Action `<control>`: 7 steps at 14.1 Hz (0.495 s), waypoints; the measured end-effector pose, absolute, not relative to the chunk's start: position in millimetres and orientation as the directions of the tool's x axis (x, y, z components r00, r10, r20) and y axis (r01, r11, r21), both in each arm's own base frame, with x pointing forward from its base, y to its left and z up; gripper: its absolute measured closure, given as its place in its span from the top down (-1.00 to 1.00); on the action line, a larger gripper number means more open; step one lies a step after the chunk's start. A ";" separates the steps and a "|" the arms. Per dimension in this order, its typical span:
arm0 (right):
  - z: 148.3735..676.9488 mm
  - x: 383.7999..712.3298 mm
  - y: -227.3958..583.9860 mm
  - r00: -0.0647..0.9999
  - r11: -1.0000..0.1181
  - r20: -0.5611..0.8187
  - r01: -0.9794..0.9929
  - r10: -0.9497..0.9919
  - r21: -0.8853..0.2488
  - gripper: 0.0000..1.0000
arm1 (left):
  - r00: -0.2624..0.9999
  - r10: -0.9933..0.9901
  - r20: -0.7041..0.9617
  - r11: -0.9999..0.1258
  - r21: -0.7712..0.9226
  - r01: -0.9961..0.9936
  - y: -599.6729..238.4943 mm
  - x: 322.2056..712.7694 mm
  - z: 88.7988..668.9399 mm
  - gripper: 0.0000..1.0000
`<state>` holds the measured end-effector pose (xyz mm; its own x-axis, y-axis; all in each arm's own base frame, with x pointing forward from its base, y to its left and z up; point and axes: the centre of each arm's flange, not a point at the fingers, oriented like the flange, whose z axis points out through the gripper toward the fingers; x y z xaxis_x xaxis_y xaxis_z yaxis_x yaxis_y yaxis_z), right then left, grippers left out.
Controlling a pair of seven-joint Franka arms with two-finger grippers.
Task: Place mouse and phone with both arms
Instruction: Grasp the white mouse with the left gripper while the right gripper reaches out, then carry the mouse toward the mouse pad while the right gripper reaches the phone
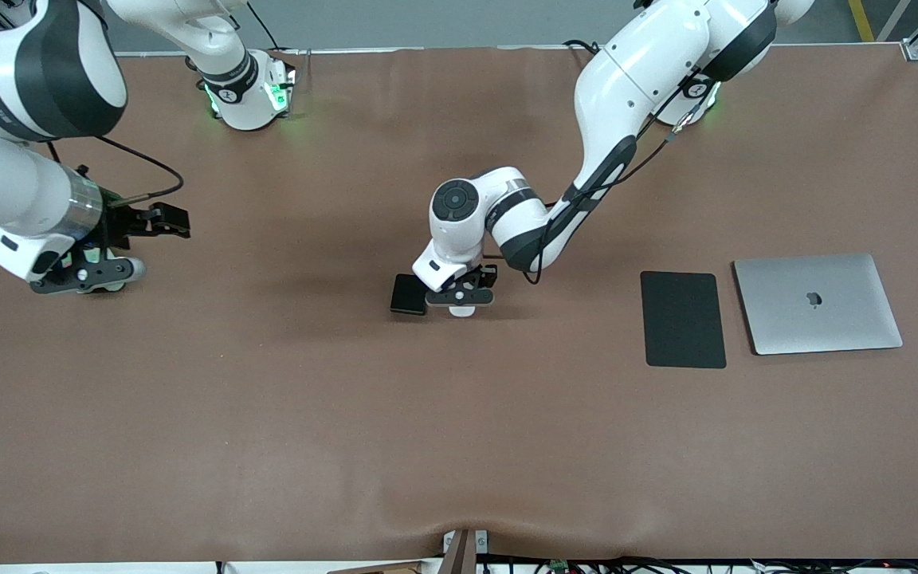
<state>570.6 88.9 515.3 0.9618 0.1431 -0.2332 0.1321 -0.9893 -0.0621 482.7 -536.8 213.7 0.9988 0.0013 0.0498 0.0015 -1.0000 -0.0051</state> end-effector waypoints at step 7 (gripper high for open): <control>472.5 573.3 185.2 0.971 -0.999 -0.240 0.002 0.012 -0.045 1.00 | 0.996 0.089 0.006 -0.996 0.001 0.089 -457.6 493.8 483.9 0.23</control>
<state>573.3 185.2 472.5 0.9706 0.0123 -0.2404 0.0016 -0.9990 -0.0446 493.8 -457.6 483.9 0.9961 0.0885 0.0058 0.0885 -0.9961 0.0013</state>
